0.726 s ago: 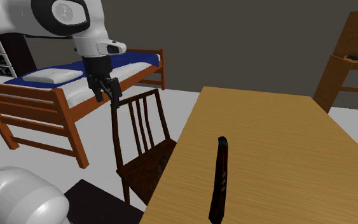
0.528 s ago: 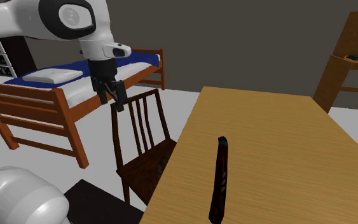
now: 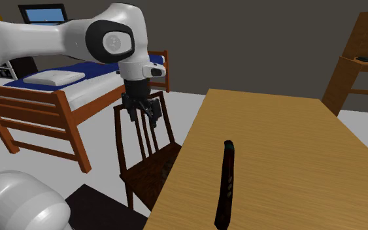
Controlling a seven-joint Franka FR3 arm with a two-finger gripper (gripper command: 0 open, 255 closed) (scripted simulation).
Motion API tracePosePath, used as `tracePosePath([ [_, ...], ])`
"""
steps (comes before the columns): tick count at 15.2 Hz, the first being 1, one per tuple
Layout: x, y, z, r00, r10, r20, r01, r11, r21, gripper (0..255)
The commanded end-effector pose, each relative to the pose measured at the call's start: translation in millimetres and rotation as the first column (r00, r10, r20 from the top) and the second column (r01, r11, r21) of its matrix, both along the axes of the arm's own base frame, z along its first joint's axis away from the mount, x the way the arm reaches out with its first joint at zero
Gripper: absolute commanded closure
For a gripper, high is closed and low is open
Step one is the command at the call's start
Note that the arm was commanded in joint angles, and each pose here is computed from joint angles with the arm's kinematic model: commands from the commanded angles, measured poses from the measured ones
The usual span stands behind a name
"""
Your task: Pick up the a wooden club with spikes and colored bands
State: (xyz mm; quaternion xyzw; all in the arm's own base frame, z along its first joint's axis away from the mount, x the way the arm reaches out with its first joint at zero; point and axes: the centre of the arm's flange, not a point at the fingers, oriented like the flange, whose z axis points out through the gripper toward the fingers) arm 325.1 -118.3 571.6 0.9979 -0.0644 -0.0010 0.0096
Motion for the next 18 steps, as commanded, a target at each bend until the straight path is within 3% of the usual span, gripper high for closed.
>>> tracePosePath([
  [1, 5.5, -21.2, -14.8, 1.0, 0.019, -0.003, -0.019, 1.0, -0.004, 0],
  [18, 91.2, -194.2, -125.7, 0.987, 0.159, -0.033, -0.16, 0.987, -0.024, 0],
])
